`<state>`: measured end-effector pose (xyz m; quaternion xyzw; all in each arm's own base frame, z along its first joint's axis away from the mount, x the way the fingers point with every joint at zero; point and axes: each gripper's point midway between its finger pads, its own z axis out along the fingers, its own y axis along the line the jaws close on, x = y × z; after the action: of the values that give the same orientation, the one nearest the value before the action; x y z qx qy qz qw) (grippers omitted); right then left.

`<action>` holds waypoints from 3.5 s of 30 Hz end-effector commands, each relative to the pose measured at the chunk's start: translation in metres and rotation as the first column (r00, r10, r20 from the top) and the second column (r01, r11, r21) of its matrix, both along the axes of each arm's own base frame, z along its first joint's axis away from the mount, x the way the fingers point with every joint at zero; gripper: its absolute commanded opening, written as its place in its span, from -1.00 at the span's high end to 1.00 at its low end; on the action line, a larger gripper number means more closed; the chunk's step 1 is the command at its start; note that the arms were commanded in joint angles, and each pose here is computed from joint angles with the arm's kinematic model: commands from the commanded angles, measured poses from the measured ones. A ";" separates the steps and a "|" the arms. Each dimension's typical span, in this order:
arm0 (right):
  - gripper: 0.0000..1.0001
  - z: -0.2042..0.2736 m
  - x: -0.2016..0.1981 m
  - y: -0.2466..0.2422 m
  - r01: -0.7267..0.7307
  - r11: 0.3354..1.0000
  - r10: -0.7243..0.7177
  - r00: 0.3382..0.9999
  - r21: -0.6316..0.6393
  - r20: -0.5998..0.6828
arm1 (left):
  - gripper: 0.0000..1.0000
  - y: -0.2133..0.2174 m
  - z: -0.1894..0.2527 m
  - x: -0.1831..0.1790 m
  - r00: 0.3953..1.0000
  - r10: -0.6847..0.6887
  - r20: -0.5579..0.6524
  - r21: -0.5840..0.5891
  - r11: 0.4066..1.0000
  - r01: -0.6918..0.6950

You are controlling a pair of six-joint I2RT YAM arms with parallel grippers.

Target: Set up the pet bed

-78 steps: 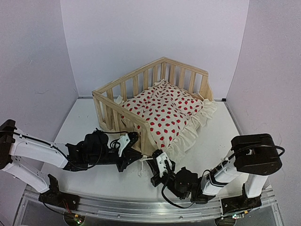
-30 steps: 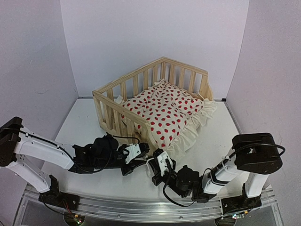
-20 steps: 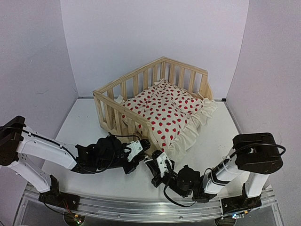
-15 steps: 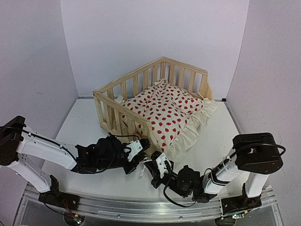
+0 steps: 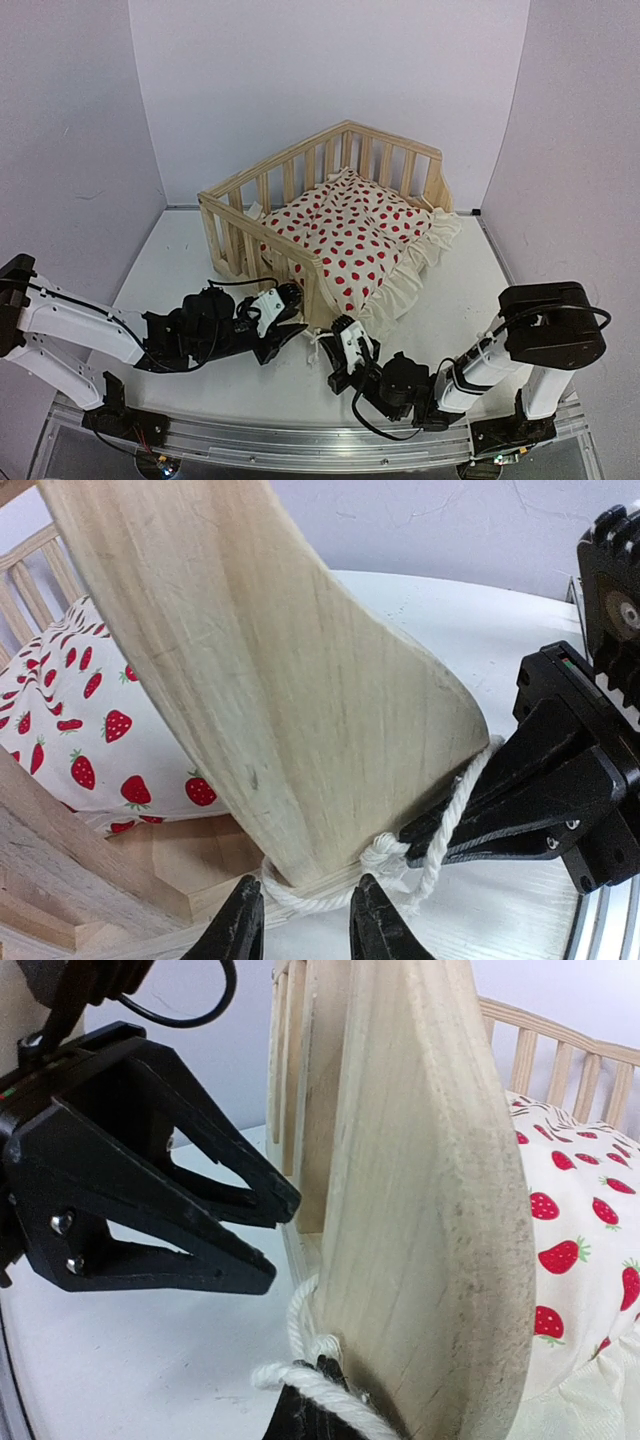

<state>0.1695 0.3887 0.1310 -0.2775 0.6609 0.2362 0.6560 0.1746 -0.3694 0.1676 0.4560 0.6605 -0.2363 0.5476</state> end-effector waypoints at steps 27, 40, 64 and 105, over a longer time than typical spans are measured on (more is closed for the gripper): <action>1.00 0.039 0.001 0.009 -0.029 0.995 0.025 0.999 0.098 0.043 | 0.53 -0.036 0.017 -0.004 0.938 -0.197 0.284 0.116 0.979 0.170; 1.00 0.041 0.003 0.003 -0.005 0.995 0.001 0.999 0.097 0.049 | 0.45 -0.025 0.005 -0.008 0.931 -0.211 0.297 0.156 0.973 0.170; 1.00 0.043 -0.001 0.013 -0.050 0.994 0.045 0.998 0.099 0.054 | 0.48 -0.030 0.013 0.001 0.928 -0.173 0.331 0.128 0.982 0.137; 0.54 0.003 -0.006 -0.033 -0.014 0.997 0.024 0.991 0.078 -0.130 | 1.00 -0.023 0.030 0.006 0.957 -0.044 0.288 0.024 0.999 0.039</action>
<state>0.1607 0.3722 0.1262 -0.2885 0.6684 0.2641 0.6327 0.1743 -0.3897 0.1611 0.5495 0.5722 -0.1561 0.5884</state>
